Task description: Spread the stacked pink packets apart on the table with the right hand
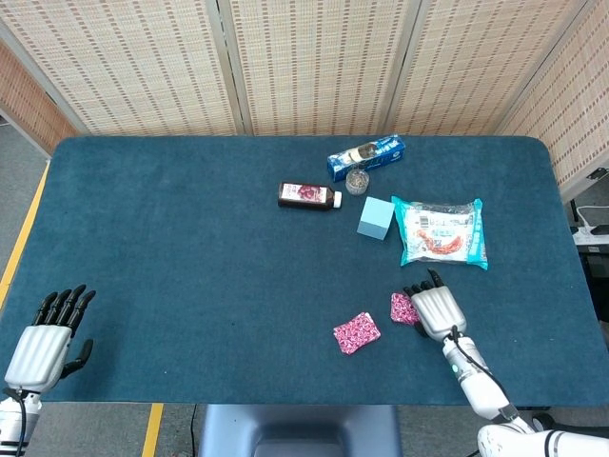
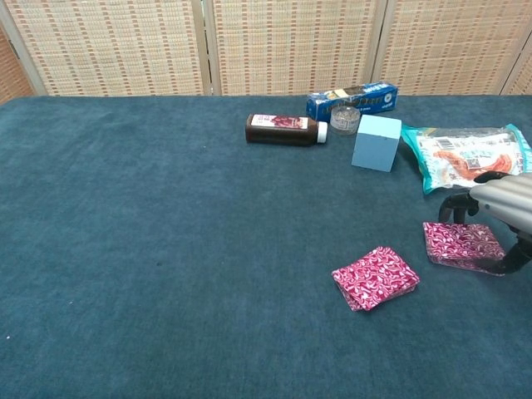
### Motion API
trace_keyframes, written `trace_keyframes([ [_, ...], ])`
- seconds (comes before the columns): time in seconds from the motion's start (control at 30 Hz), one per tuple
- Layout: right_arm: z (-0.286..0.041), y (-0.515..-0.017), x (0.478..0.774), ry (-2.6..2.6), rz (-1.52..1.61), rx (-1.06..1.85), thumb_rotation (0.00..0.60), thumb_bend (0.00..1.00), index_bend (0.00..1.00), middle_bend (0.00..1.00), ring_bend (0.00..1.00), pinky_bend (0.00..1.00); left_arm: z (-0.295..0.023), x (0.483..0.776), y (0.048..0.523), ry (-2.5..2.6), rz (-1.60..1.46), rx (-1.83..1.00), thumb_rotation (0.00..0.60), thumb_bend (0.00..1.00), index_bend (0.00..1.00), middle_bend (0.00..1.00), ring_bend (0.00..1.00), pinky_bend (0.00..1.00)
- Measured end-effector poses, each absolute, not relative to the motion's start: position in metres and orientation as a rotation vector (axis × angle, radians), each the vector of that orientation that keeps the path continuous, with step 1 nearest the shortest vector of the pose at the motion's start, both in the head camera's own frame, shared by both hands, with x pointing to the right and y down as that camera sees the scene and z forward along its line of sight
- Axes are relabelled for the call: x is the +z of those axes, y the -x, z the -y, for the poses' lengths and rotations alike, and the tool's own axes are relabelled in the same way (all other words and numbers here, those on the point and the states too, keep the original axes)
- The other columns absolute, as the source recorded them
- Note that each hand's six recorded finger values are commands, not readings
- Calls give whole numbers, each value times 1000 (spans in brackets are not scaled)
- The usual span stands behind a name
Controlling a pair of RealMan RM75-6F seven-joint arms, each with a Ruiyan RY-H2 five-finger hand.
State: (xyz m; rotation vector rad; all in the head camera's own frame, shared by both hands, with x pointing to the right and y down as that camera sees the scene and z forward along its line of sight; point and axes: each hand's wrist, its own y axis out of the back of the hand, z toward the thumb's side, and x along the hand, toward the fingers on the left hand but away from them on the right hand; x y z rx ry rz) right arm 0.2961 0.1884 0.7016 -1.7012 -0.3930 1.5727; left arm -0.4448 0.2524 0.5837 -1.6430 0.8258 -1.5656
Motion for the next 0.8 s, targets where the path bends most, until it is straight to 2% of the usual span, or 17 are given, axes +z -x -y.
trace_keyframes([
  [0.43, -179, -282, 690, 1731, 464, 1520, 600, 237, 533, 453, 261, 0, -252, 582, 445, 1641, -831, -1562, 600, 443, 0, 0, 0, 73],
  [0.8, -176, -233, 692, 1838, 513, 1420, 600, 237, 533, 453, 261, 0, -251, 582, 447, 1641, -835, -1565, 600, 443, 0, 0, 0, 73],
])
